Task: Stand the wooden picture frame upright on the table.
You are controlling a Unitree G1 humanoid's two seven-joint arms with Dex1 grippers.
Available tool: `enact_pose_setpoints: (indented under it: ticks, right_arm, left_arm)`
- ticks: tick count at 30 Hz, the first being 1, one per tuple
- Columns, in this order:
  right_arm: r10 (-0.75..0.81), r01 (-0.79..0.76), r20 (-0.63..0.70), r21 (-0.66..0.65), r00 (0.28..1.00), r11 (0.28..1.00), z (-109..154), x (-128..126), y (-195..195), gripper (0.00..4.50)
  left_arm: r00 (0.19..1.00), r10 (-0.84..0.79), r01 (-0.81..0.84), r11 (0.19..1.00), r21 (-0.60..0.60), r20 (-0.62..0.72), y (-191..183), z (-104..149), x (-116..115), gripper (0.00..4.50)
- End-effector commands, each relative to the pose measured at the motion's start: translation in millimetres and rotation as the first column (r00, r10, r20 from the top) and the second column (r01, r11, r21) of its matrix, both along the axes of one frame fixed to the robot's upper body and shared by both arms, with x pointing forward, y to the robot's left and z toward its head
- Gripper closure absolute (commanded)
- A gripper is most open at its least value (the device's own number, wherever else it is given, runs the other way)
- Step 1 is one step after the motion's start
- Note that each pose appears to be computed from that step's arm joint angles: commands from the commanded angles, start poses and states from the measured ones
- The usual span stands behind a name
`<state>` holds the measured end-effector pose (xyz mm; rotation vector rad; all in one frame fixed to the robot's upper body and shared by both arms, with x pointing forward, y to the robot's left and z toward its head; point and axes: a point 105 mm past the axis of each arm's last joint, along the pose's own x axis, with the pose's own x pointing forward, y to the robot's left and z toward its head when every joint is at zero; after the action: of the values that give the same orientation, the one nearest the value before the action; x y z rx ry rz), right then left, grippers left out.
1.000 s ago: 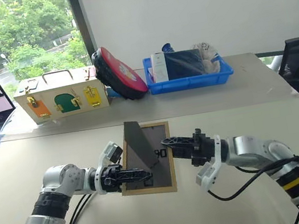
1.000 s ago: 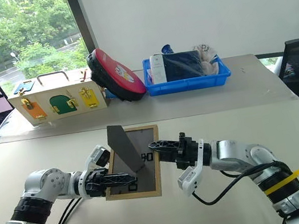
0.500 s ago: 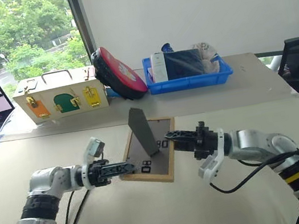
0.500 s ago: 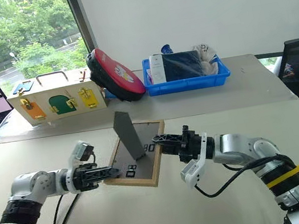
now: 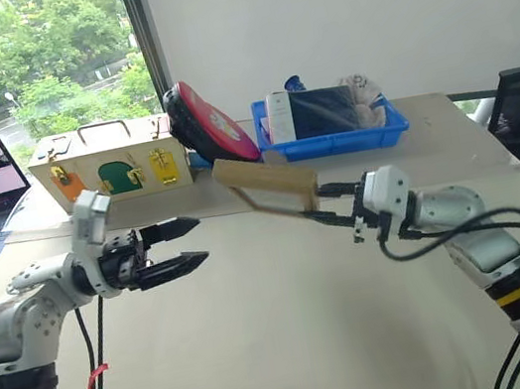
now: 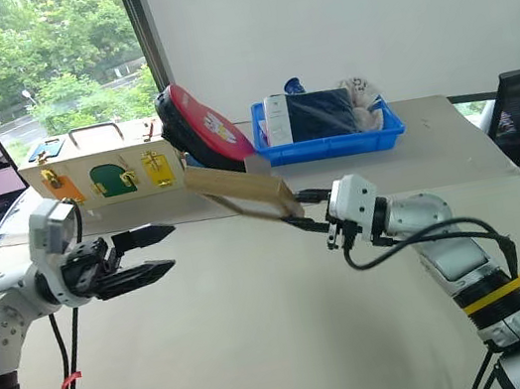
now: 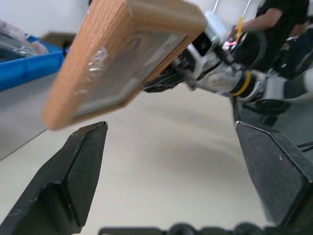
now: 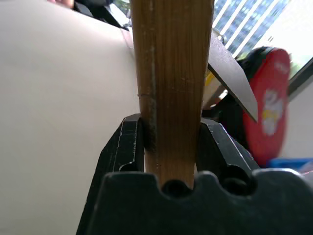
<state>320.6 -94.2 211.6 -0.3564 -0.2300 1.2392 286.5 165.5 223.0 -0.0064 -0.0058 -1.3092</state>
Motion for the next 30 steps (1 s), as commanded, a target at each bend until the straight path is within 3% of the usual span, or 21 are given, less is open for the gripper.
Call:
enact_pose_setpoints:
  ticks: [1, 7, 9, 15, 19, 23, 30]
  right_arm:
    - [0.116, -0.104, -0.151, 0.083, 0.982, 0.991, 22.0, -8.6, 5.2, 3.30]
    - [0.119, -0.091, -0.323, 0.099, 0.939, 0.991, 3.5, 17.3, 4.5, 3.30]
    - [0.066, -0.058, -0.299, 0.037, 0.952, 0.998, -8.4, 31.7, 2.8, 3.30]
    - [0.055, -0.021, -0.388, 0.092, 0.920, 0.996, -20.2, 53.4, -1.4, 3.30]
    - [0.110, -0.043, -0.521, 0.140, 0.847, 0.989, -31.2, 52.2, -0.8, 3.30]
    - [0.160, -0.073, -0.612, 0.165, 0.774, 0.984, -43.0, 45.3, 2.7, 3.30]
    - [0.159, -0.099, -0.630, 0.129, 0.760, 0.987, -63.2, 35.3, 13.8, 3.30]
  left_arm:
    - [0.997, 0.008, -0.008, 1.000, -0.006, 0.079, -7.5, 10.3, -2.3, 0.00]
    - [0.999, -0.035, 0.032, 0.997, 0.074, 0.031, -4.8, -6.8, -20.4, 0.00]
    - [0.999, -0.054, 0.053, 0.993, 0.101, 0.002, -5.0, -14.4, -28.6, 0.00]
    - [0.999, -0.040, 0.040, 0.995, 0.090, -0.003, -3.0, -17.4, -32.4, 0.00]
    - [0.992, -0.098, 0.108, 0.986, 0.128, -0.082, 0.3, -28.2, -48.4, 0.00]
    - [0.992, -0.091, 0.101, 0.986, 0.135, -0.082, 3.9, -30.0, -49.5, 0.00]
    - [0.990, -0.104, 0.121, 0.976, 0.184, -0.099, 8.6, -40.1, -53.0, 0.00]
